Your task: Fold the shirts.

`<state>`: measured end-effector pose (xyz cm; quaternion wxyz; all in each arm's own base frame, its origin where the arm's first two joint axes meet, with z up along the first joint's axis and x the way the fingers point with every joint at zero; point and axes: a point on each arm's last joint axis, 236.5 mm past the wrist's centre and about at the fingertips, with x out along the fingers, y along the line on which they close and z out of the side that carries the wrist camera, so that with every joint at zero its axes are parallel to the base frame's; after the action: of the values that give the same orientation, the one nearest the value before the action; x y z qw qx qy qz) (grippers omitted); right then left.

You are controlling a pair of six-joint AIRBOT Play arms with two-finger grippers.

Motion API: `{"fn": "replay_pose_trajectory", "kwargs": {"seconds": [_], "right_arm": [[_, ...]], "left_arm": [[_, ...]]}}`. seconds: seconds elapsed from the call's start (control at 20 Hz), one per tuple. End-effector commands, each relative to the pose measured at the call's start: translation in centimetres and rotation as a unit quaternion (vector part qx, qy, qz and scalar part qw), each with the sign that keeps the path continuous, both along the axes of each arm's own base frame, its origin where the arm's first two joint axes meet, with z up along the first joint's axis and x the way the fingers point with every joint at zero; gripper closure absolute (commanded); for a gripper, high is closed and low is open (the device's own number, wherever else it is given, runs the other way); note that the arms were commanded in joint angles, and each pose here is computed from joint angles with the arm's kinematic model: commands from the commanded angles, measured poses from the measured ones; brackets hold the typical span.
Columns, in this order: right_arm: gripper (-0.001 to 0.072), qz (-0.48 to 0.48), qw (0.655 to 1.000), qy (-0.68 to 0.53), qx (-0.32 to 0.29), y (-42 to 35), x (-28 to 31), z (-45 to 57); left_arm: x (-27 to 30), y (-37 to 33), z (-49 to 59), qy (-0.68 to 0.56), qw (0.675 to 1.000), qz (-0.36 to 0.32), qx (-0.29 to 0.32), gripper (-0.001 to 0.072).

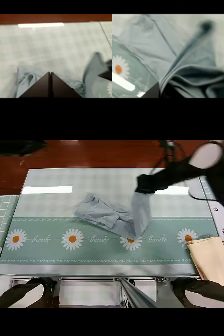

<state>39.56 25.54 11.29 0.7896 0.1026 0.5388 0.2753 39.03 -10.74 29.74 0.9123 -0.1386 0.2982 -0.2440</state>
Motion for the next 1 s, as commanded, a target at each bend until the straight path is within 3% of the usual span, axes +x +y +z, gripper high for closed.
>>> {"fn": "replay_pose_trajectory", "kwargs": {"seconds": [0.0, 0.3, 0.6, 0.65, 0.7, 0.75, 0.95], "right_arm": [[0.0674, 0.055, 0.998, 0.021, 0.018, 9.7, 1.8, -3.7], [0.0674, 0.082, 0.99, 0.075, 0.087, 19.6, 1.7, -9.7], [0.0674, 0.057, 0.984, 0.101, 0.136, 21.6, 2.3, -11.0], [0.06, 0.057, 0.983, 0.103, 0.14, 21.8, 2.3, -11.1], [0.0172, 0.064, 0.979, 0.116, 0.155, 22.3, 1.7, -10.8], [0.0094, 0.089, 0.975, 0.114, 0.17, 22.6, 1.1, -10.1], [0.0095, 0.027, 0.975, 0.079, 0.207, 15.0, 6.9, -3.1]], "left_arm": [[-8.0, 2.6, 3.6, -0.08, 0.995, 0.04, 0.047, 0.0687], [-12.7, 2.1, -8.5, 0.018, 0.998, 0.059, 0.015, 0.0686], [-12.6, 2.9, -22.2, 0.145, 0.985, 0.093, -0.007, 0.0686], [-12.5, 3.2, -24.0, 0.154, 0.982, 0.106, -0.011, 0.0686], [-12.5, 3.5, -25.6, 0.164, 0.98, 0.116, -0.013, 0.0687], [-12.7, 3.7, -27.0, 0.176, 0.977, 0.123, -0.015, 0.0686], [-13.2, 3.6, -29.3, 0.207, 0.97, 0.124, -0.016, 0.0686]]}}
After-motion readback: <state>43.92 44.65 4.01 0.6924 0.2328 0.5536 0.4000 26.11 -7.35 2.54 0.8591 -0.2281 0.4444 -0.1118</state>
